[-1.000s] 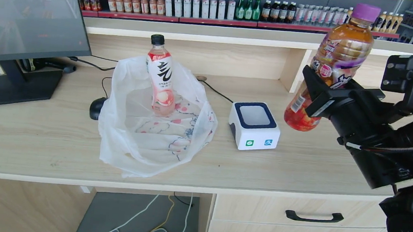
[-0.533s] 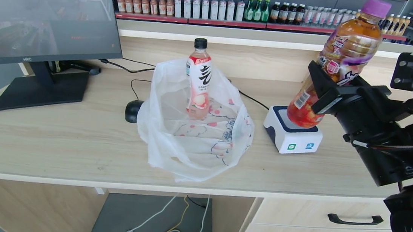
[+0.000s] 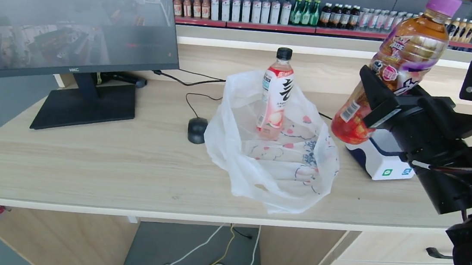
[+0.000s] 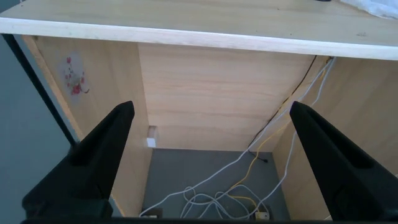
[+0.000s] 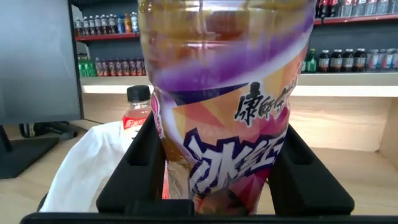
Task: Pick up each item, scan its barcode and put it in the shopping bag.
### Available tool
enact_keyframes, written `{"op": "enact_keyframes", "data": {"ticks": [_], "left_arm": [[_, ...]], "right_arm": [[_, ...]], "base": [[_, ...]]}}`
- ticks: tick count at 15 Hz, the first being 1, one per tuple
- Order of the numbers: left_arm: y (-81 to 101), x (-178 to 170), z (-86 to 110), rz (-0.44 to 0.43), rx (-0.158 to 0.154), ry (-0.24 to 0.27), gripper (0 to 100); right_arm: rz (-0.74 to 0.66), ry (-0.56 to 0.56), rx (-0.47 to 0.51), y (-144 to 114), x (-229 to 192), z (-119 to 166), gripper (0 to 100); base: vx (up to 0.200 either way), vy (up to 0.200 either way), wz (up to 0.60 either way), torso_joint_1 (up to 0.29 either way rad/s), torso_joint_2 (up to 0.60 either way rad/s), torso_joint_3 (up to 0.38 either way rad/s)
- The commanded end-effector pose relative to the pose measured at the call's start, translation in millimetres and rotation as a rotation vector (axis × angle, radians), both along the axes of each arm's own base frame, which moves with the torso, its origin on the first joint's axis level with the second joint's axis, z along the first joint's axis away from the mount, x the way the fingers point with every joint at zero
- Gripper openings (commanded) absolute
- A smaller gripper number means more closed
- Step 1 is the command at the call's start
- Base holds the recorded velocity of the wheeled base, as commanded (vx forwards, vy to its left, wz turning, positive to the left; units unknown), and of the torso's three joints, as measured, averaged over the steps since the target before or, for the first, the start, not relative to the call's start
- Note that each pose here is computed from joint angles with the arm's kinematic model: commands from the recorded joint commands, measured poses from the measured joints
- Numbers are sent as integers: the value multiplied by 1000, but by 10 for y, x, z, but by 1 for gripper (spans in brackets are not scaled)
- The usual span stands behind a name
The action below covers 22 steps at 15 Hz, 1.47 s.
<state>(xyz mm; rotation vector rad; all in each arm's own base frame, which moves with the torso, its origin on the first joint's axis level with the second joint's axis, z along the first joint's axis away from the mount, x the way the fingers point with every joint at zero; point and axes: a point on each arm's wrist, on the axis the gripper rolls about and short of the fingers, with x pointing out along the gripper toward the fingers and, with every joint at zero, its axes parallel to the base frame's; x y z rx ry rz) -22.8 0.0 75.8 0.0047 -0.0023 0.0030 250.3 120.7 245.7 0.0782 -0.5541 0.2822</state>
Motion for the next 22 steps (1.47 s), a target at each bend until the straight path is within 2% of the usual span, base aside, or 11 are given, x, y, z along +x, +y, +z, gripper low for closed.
{"op": "enact_keyframes", "data": {"ticks": [1, 7, 15, 22], "left_arm": [[0, 0, 0, 0, 0, -1, 100], [0, 0, 0, 0, 1, -1, 100], [0, 0, 0, 0, 1, -1, 100], [0, 0, 0, 0, 1, -1, 100]], "right_arm": [[5, -2, -1, -4, -34, 8, 0], [5, -18, 8, 14, 2, 47, 0], [-5, -47, -9, 166, 322, 49, 0], [-6, -16, -54, 278, 587, -143, 0]], "base": [[0, 0, 0, 0, 0, 0], [0, 0, 0, 0, 0, 0], [0, 0, 0, 0, 0, 0], [0, 0, 0, 0, 0, 0]]}}
